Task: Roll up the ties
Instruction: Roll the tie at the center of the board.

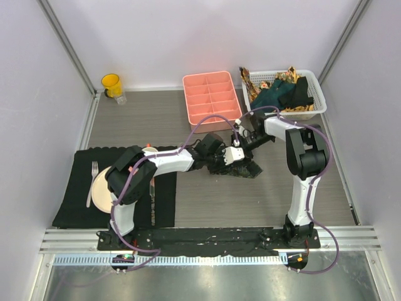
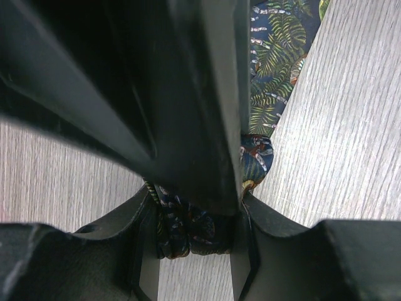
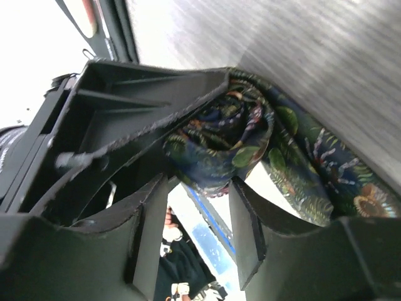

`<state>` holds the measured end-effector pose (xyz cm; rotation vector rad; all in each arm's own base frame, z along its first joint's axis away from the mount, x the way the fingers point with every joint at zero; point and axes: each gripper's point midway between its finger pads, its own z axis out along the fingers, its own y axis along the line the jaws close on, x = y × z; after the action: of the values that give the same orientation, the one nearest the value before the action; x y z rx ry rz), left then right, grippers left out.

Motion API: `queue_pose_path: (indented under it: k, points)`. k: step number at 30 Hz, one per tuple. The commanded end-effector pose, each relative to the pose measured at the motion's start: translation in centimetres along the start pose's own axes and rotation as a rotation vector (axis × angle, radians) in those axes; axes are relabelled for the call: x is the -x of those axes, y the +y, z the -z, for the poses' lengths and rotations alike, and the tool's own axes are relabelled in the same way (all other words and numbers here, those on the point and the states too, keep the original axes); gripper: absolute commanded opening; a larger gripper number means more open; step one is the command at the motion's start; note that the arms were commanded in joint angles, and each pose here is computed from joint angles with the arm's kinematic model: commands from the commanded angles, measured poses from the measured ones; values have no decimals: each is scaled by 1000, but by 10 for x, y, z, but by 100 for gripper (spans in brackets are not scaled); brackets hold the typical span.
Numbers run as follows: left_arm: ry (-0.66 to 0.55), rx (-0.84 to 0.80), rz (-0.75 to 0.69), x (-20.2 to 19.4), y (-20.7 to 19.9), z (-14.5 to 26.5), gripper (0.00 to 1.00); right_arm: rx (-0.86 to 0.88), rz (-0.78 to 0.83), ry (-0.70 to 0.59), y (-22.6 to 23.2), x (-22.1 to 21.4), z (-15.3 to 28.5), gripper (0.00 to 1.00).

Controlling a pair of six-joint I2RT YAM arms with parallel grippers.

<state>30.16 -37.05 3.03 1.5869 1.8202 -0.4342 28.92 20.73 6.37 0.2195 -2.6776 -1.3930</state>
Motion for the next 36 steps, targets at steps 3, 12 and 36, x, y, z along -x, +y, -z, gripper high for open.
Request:
queue_pose_path:
  k: [3,12,36]
  points:
    - [250,-90,29,-74,-29,-1,15,-91,31,-43,-15,21,-4,44]
    - [172,-133,49,-56,-30,4,33,-248,5,13,-67,1,-6,1]
    - [-258,-259,-17,52,-16,20,77,-369,-77,77,-117,2,1,1]
